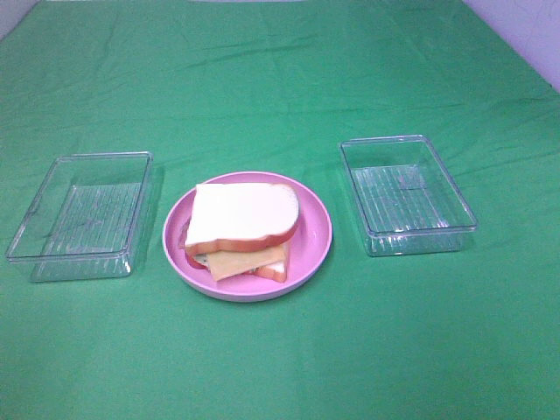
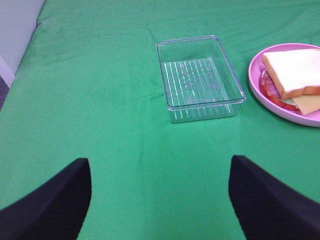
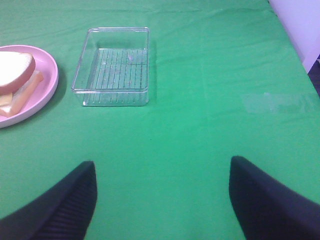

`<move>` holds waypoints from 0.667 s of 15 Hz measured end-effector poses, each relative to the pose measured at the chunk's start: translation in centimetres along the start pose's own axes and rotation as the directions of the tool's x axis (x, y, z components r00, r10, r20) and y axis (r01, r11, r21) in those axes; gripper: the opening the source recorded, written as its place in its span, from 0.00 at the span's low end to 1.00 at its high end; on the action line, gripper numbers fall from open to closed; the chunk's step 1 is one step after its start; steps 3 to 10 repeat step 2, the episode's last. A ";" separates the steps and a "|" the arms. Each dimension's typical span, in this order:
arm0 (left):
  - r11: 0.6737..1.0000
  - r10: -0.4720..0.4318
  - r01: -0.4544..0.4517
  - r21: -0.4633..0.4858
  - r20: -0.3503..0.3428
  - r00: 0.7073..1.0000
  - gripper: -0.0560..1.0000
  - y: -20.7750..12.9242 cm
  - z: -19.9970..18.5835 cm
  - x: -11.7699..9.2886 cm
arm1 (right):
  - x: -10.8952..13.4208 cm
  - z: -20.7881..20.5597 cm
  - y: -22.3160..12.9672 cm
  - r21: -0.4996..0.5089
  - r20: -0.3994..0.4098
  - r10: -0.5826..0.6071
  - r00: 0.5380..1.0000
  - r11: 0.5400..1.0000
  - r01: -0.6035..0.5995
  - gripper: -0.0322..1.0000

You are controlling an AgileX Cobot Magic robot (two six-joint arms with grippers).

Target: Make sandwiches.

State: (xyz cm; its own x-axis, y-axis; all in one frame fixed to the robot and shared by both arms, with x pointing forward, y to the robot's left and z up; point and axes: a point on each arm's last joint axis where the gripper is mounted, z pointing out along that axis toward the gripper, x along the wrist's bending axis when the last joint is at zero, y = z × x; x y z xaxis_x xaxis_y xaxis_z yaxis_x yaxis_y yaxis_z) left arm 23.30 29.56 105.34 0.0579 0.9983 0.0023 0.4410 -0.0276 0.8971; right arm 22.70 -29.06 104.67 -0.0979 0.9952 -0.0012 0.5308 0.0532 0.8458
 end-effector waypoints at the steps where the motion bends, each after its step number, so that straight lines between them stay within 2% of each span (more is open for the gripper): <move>1: 1.000 0.001 -0.001 0.000 0.000 1.000 0.74 0.0 0.0 0.0 | 0.0 0.0 0.0 0.000 0.000 0.000 1.000 1.000 0.000 0.71; 10: 1.000 0.001 -0.001 0.000 0.000 1.000 0.74 0.0 0.0 0.0 | 0.0 0.0 0.0 0.000 0.000 0.000 1.000 1.000 0.000 0.71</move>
